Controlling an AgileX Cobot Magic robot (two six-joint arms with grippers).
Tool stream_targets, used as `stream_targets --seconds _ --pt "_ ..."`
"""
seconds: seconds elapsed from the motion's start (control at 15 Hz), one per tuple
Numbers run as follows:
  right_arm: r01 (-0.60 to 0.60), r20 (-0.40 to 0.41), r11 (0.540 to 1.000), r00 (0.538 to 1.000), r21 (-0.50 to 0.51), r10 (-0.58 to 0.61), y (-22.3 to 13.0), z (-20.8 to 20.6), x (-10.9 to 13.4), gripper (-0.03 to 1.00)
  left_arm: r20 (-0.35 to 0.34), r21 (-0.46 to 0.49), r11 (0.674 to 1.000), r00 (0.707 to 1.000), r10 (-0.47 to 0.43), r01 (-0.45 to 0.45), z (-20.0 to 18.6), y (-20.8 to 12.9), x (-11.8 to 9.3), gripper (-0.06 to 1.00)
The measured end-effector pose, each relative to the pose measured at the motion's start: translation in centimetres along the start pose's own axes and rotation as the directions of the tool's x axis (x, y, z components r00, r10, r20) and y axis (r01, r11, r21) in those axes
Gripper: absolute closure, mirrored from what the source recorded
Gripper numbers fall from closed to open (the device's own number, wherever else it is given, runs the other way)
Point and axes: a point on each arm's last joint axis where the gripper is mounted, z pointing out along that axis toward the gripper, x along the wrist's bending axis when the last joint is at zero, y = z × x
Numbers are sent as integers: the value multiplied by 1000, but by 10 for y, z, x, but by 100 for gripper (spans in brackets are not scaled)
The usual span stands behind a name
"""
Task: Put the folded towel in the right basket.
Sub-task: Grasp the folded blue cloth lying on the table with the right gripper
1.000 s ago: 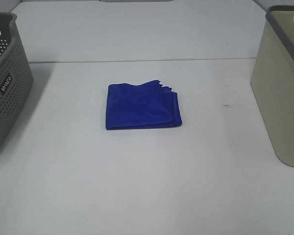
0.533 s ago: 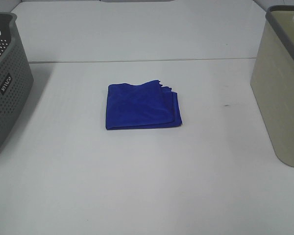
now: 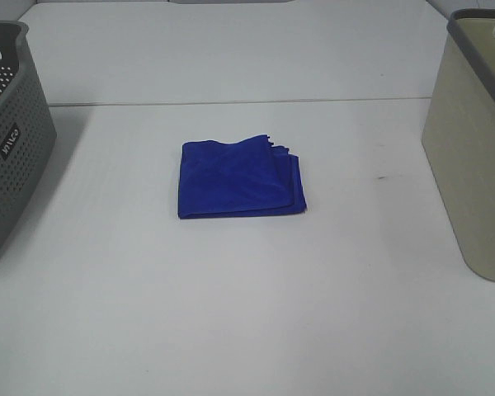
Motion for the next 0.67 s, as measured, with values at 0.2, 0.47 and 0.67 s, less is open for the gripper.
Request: stream_targets --seconds 0.2,0.47,0.67 --pt "0 0 1000 1000 0 0 0 0 0 -2 0 0 1000 1000 0 0 0 0 0 -3" --pt "0 0 1000 1000 0 0 0 0 0 -2 0 0 1000 1000 0 0 0 0 0 -3" --pt "0 0 1000 1000 0 0 0 0 0 -2 12 0 1000 1000 -7 7 0 0 -1 -3"
